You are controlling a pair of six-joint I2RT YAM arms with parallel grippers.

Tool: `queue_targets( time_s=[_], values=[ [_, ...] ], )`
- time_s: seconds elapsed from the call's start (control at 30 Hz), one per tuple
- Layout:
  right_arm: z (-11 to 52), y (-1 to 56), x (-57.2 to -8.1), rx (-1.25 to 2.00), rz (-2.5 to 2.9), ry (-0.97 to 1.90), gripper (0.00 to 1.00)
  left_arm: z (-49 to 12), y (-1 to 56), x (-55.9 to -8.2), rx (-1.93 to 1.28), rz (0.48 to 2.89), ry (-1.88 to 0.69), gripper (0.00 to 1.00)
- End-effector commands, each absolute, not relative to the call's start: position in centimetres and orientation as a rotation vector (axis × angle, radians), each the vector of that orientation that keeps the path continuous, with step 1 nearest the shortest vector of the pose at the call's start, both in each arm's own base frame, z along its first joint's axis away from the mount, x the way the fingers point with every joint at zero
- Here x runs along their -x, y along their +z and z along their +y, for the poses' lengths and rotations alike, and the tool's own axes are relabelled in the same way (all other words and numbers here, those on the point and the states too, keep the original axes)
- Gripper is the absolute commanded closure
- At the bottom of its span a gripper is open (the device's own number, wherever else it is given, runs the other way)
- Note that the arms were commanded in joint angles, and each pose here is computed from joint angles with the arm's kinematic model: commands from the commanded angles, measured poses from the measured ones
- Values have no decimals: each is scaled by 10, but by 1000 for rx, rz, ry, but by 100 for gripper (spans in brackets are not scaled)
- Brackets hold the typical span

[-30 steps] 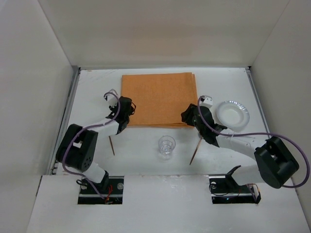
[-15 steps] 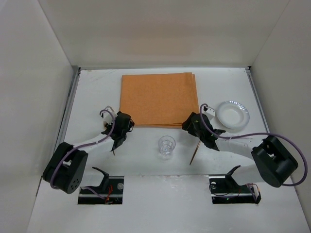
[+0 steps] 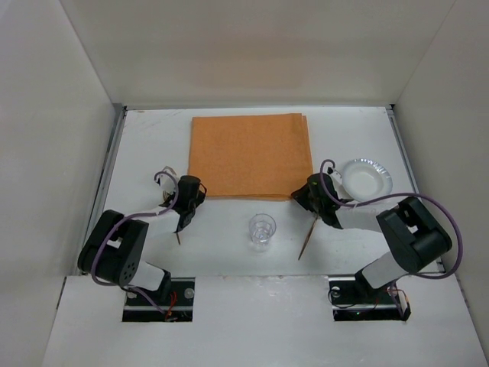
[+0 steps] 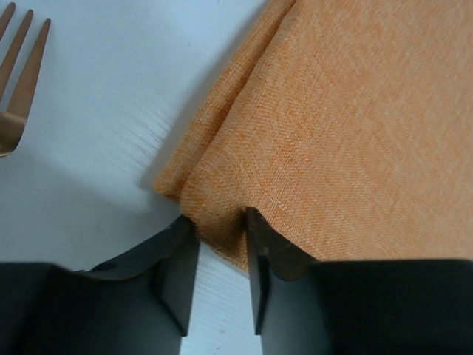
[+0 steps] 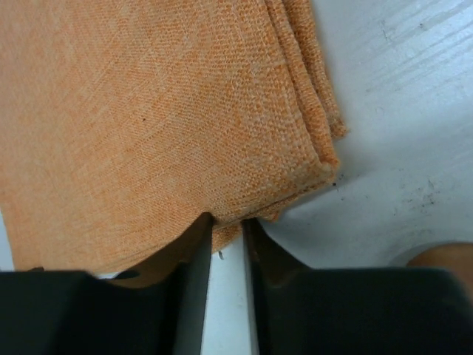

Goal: Set the dinner table for one person

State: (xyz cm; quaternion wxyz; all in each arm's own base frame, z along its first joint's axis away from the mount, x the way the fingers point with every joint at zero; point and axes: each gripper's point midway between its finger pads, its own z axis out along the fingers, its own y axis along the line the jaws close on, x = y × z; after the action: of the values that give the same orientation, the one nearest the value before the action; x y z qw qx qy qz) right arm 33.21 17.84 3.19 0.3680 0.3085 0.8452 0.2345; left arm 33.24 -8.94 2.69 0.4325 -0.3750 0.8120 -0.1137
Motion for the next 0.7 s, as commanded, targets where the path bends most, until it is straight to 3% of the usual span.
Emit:
queue_targets(
  time_s=[0.0, 0.07, 0.17, 0.67],
  values=[
    [185, 38, -342, -799, 2143, 655, 78, -83, 9, -322, 939, 2071, -261, 79],
    [186, 37, -337, -791, 2150, 656, 84, -83, 8, -318, 934, 2079, -274, 88],
    [184, 40, -325, -759, 2156, 648, 87, -80, 9, -307, 912, 2087, -278, 91],
    [194, 37, -240, -562, 2301, 610, 87, -63, 15, -232, 849, 2156, -140, 95]
  ],
)
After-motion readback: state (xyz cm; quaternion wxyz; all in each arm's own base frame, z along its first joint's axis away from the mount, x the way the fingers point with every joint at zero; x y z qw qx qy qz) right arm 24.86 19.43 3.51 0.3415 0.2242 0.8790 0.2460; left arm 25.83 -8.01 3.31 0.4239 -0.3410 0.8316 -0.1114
